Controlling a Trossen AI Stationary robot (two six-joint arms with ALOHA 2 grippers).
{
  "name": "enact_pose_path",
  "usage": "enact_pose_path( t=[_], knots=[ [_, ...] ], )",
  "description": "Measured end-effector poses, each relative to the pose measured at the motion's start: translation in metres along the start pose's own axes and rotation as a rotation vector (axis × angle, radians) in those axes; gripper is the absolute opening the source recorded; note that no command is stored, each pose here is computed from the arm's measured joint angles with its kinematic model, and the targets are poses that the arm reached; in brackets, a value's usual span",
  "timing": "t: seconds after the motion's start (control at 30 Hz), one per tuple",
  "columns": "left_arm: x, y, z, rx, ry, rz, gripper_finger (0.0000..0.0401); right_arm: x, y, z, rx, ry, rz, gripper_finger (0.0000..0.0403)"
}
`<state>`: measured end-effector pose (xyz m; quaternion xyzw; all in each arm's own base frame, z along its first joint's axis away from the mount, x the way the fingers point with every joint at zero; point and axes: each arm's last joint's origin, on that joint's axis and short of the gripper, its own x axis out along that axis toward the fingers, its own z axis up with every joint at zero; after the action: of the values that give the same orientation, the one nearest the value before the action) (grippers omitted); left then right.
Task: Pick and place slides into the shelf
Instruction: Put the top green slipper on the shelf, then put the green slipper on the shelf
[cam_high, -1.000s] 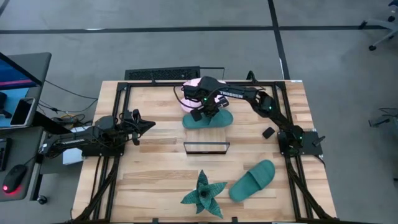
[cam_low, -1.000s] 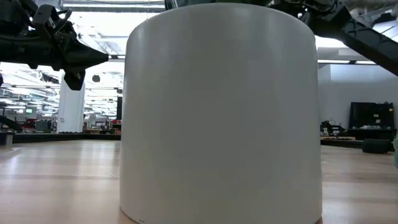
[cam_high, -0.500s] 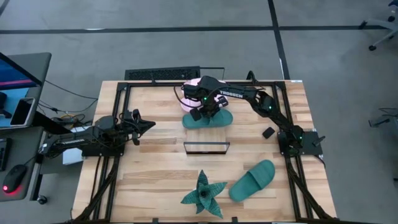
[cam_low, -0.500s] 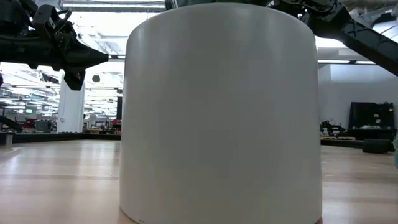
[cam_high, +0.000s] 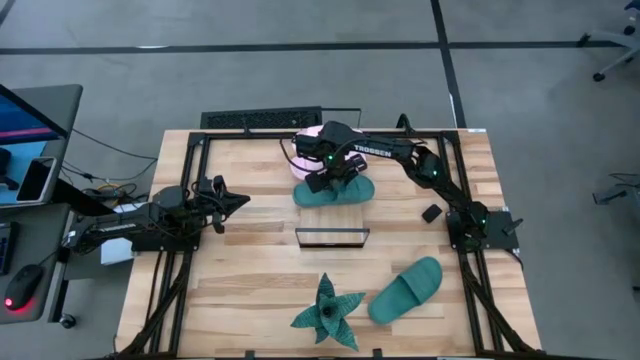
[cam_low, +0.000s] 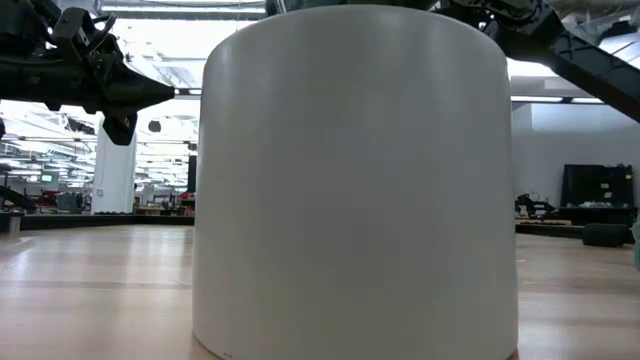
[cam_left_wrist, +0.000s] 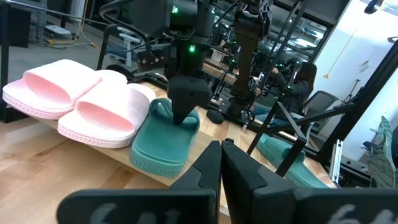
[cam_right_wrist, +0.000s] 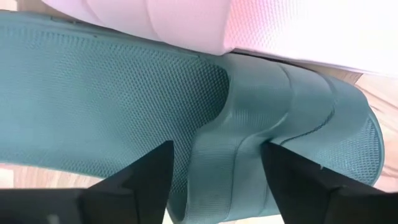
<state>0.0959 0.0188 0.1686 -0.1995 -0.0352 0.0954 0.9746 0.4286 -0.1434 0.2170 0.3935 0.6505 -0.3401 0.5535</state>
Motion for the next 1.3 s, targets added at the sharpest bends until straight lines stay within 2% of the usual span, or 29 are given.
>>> enact_pose_path(
  t=[0.57, 0.63, 0.83, 0.97, 1.1, 1.2, 1.3],
  knots=[
    [0.0, 0.0, 0.0, 0.0, 0.0, 0.0, 0.0, -0.032, -0.002, -0.001, -0.017, -0.08, 0.082, 0.0244],
    [0.0, 0.0, 0.0, 0.0, 0.0, 0.0, 0.0, -0.033, -0.001, -0.002, -0.048, -0.07, 0.096, 0.0244],
    [0.0, 0.0, 0.0, 0.0, 0.0, 0.0, 0.0, -0.055, -0.008, -0.012, -0.075, -0.127, 0.109, 0.0244],
    [0.0, 0.0, 0.0, 0.0, 0.0, 0.0, 0.0, -0.092, -0.025, -0.027, -0.096, -0.258, 0.097, 0.0244],
    [0.0, 0.0, 0.0, 0.0, -0.001, 0.0, 0.0, -0.138, -0.047, -0.053, -0.118, -0.445, 0.081, 0.0244],
    [0.0, 0.0, 0.0, 0.0, 0.0, 0.0, 0.0, -0.177, -0.065, -0.084, -0.186, -0.627, 0.068, 0.0244],
    [0.0, 0.0, 0.0, 0.0, 0.0, 0.0, 0.0, -0.214, -0.08, -0.118, -0.314, -0.837, 0.068, 0.0244]
  ],
)
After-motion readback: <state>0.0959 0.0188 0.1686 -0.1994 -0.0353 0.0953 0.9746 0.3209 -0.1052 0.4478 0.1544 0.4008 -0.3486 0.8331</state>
